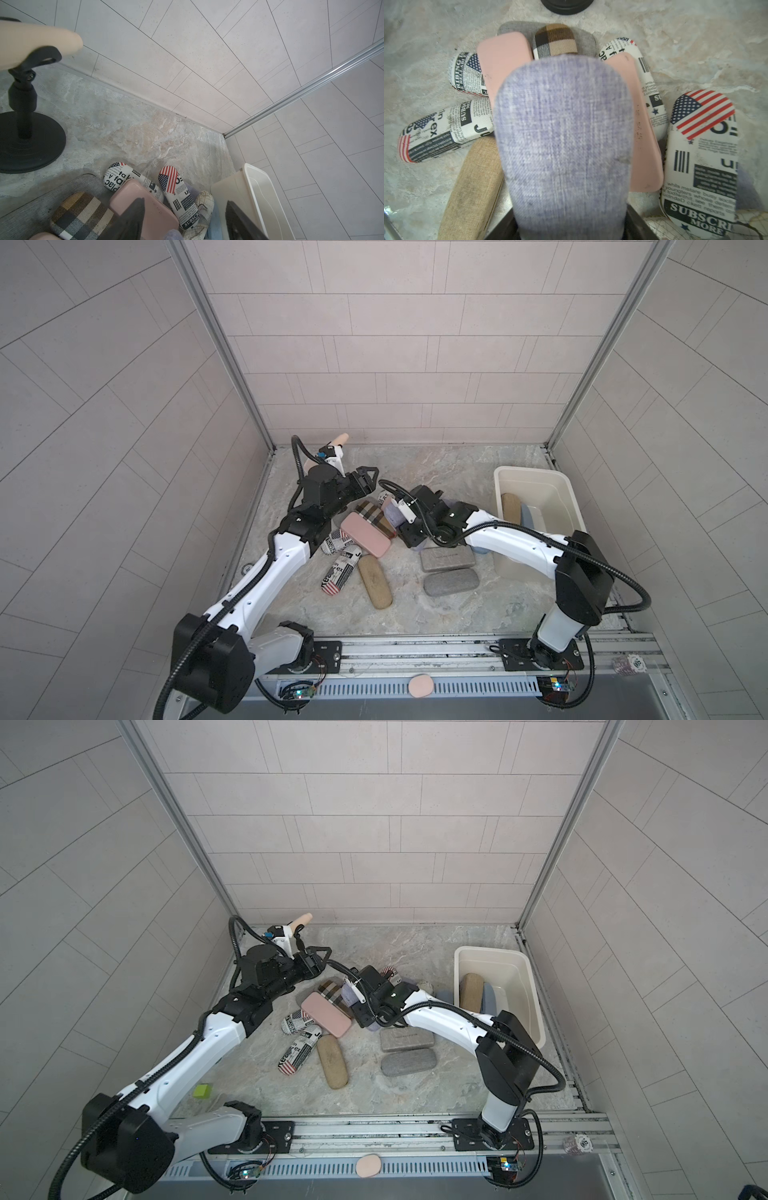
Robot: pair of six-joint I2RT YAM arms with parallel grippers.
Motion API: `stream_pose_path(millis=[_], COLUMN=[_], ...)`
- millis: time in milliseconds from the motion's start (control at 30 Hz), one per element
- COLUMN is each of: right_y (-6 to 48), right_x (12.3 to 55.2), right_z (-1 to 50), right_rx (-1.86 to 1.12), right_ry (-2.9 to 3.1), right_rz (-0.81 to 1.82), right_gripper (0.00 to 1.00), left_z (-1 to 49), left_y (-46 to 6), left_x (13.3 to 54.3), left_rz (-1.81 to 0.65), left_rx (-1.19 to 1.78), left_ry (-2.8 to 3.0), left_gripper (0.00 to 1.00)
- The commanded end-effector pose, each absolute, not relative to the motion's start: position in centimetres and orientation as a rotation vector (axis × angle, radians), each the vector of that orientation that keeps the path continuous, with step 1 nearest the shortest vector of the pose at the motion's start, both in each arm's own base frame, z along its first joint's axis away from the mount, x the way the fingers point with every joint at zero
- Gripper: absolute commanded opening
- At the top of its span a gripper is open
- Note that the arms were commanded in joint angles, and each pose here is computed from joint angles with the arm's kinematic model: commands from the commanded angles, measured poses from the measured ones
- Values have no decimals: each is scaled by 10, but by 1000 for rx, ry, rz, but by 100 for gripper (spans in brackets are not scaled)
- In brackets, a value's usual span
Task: Put the glasses cases into the storage boxes
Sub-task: Pick up the glasses case at the center of the board, then place the glasses case in the storage box.
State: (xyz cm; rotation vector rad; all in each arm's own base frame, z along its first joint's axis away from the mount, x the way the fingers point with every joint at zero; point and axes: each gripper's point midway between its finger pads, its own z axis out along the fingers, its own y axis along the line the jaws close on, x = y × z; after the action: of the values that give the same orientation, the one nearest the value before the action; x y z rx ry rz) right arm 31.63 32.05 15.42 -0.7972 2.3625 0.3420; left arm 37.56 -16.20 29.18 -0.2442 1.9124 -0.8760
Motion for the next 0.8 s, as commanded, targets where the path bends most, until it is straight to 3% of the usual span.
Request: stream_pose_path(millis=[0,400,767], right_y=[309,246,130], right_x=[315,321,338], right_z=[182,221,273], right_rx=[-717,-547,-296], right_ry=[2329,2317,2300], right_rz=[339,236,16], right_gripper=[57,57,56], left_z=[297,295,281], left_y=[-165,-187,-249], left_x=[374,372,352], left_rz=[-902,-1031,-1195], left_rx=[-225,-204,-51], left_ry=[1885,1889,1967], left_gripper=[69,68,68])
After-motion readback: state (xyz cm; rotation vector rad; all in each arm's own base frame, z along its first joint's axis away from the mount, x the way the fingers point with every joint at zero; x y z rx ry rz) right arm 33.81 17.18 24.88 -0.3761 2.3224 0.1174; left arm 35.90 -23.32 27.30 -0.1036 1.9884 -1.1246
